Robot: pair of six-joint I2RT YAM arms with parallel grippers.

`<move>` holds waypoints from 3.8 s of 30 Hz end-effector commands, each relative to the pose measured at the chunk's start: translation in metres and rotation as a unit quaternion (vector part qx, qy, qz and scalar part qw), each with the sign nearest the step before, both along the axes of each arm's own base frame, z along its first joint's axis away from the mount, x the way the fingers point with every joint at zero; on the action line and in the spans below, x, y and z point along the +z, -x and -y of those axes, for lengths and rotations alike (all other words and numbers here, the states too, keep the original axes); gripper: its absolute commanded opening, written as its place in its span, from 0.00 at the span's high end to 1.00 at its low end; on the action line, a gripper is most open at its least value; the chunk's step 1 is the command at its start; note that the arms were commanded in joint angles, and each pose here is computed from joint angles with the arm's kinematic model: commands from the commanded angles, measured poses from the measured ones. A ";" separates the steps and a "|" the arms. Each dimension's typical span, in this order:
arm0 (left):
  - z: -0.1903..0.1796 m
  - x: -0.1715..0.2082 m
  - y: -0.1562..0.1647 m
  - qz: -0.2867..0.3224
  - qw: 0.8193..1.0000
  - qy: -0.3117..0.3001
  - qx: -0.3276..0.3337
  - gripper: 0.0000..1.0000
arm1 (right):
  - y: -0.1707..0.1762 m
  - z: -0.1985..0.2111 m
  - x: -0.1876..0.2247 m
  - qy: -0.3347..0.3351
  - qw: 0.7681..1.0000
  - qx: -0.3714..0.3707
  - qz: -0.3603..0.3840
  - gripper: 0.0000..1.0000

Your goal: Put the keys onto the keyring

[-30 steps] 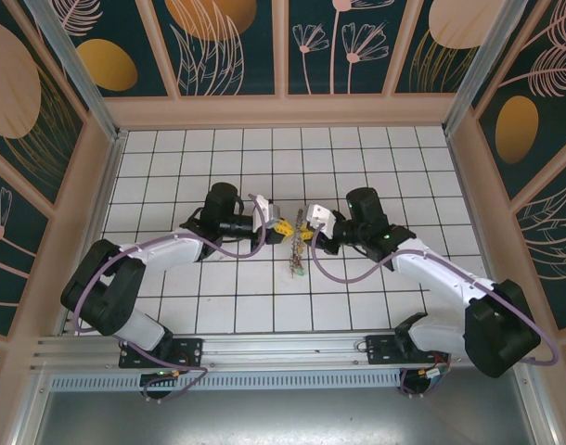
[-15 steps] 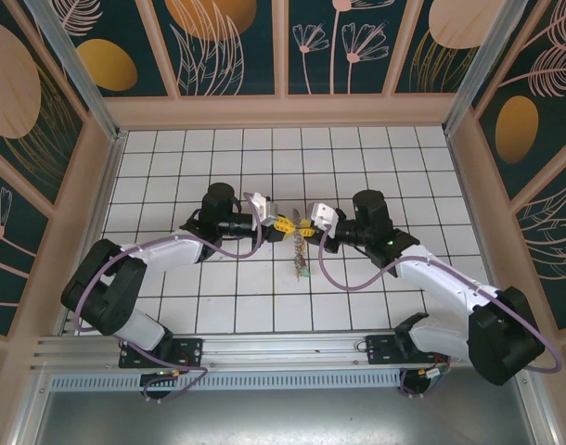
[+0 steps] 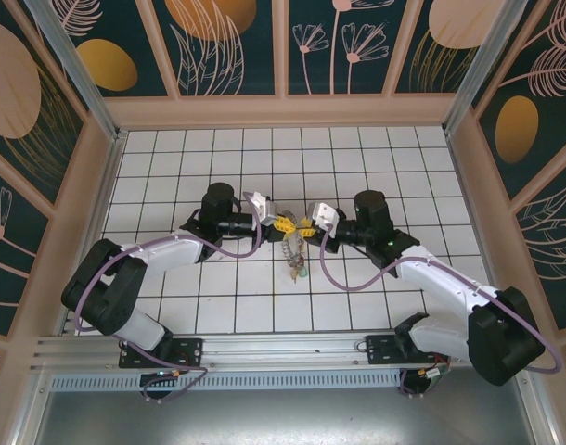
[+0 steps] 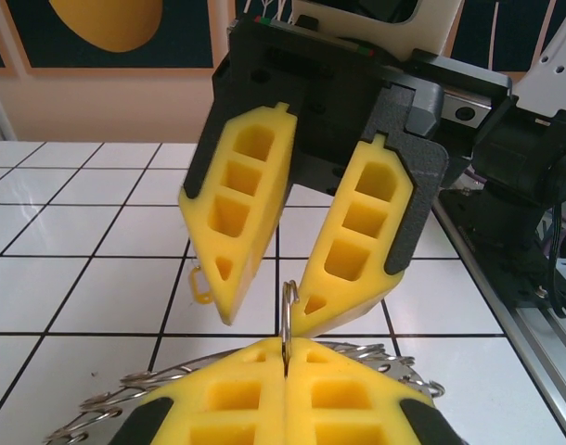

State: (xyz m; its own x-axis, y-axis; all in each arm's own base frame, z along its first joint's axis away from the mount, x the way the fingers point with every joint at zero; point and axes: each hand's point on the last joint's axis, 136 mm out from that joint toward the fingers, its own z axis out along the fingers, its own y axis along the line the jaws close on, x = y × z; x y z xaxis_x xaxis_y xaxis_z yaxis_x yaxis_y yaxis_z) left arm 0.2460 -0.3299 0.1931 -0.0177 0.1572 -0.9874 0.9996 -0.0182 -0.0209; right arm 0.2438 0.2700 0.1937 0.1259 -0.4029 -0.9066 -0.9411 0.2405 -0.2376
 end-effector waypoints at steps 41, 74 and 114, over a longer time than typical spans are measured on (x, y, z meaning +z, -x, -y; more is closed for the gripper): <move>0.006 0.017 0.002 0.014 1.000 0.014 -0.024 1.00 | 0.007 -0.011 0.027 -0.021 0.998 0.053 0.020 0.97; 0.006 0.015 -0.014 -0.002 1.000 0.003 0.028 1.00 | 0.005 0.011 0.051 -0.060 0.998 0.006 0.020 0.77; -0.003 0.034 -0.023 0.004 0.996 0.023 0.089 1.00 | -0.102 0.210 -0.150 0.043 0.682 -0.571 -0.454 0.69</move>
